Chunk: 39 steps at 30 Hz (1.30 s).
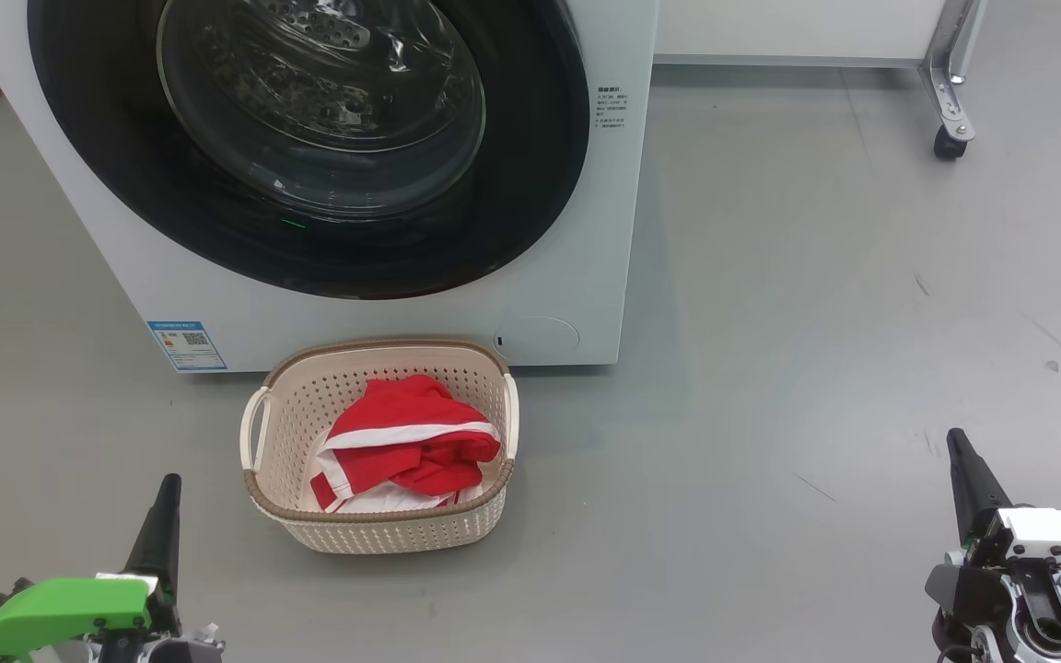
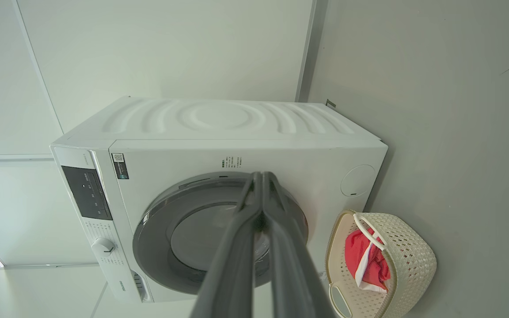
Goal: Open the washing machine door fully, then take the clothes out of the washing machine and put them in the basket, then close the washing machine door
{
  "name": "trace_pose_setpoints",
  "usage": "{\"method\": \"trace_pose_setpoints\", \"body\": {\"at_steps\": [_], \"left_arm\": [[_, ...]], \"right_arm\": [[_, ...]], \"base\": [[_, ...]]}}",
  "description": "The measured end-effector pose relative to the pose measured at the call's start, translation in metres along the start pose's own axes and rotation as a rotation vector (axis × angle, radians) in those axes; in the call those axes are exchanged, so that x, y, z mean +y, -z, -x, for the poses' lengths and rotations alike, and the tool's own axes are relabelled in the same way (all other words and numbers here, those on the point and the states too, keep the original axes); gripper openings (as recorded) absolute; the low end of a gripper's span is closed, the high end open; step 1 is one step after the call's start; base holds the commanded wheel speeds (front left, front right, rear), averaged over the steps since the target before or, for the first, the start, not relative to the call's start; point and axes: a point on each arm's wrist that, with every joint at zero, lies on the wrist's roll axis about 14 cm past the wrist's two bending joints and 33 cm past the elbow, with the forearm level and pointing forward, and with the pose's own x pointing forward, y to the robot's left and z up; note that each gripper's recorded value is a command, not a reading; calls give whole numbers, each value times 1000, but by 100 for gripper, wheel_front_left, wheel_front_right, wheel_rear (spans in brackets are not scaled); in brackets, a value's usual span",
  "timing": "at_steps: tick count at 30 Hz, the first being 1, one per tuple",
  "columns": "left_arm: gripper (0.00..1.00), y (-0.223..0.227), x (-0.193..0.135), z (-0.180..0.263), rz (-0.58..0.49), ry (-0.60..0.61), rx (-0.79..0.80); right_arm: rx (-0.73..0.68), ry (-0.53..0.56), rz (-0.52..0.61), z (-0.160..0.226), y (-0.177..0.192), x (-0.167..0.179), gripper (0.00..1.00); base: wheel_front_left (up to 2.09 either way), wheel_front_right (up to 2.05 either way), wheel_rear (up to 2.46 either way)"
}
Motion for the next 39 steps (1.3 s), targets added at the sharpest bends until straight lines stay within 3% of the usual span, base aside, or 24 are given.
{"method": "trace_pose_setpoints", "body": {"at_steps": [39], "left_arm": [[0,0,0,0,0,0,-1]], "right_arm": [[0,0,0,0,0,0,0]], "base": [[0,0,0]]}}
